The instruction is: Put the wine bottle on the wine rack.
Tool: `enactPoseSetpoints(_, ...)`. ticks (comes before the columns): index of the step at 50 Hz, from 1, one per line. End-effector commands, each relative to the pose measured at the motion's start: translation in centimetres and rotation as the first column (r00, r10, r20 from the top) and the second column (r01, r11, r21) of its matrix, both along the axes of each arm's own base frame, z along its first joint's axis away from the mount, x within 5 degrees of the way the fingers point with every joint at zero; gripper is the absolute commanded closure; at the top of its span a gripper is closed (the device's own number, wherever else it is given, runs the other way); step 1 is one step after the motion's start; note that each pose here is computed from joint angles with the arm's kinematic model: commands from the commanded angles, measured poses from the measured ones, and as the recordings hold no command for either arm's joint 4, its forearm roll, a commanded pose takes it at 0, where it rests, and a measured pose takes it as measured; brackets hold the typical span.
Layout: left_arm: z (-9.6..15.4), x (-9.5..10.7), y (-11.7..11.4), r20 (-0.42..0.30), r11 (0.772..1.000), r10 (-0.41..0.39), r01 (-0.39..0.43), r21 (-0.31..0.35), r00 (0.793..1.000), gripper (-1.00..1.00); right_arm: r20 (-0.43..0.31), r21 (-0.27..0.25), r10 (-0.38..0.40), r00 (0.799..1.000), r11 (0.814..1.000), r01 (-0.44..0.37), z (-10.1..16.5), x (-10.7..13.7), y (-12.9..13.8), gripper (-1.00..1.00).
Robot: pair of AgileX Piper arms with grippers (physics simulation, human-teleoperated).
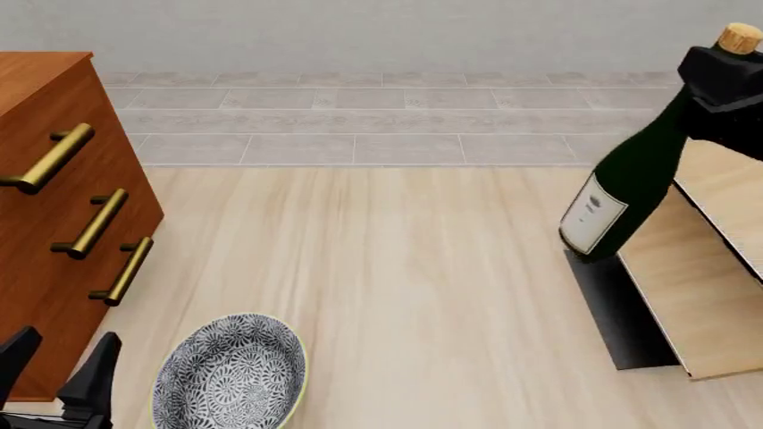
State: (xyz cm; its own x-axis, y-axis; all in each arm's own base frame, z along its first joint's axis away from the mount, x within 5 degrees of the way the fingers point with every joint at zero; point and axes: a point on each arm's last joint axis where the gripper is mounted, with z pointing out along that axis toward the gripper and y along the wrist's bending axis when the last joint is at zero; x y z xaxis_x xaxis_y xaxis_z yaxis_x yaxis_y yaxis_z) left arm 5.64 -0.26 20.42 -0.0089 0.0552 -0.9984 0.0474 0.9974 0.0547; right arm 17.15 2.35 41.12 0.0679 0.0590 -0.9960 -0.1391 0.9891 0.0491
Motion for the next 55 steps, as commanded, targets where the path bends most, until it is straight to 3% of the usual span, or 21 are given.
enactPoseSetpoints(1,0.0,0.0,0.0,-0.003,1.0,-0.002,0.002,-0.005,1.0,-1.0,0.021,0.023,-0.042,0.999,0.999,0.041,1.7,-0.7,-0.8,1.0)
enactPoseSetpoints(13,0.0,0.0,0.0,-0.002,1.0,0.002,-0.002,-0.006,1.0,-1.0,0.03,0.038,-0.085,0.996,0.996,0.083,3.7,-1.8,-1.6,1.0)
enactPoseSetpoints(30,0.1,0.0,0.0,0.007,1.0,0.008,-0.008,-0.007,1.0,-1.0,0.051,0.013,-0.165,0.985,0.986,0.165,5.9,-2.1,-2.8,1.0)
enactPoseSetpoints(55,0.0,0.0,0.0,0.002,1.0,0.004,-0.004,-0.007,1.0,-1.0,0.031,0.05,-0.256,0.966,0.966,0.254,6.3,-1.8,-4.3,1.0)
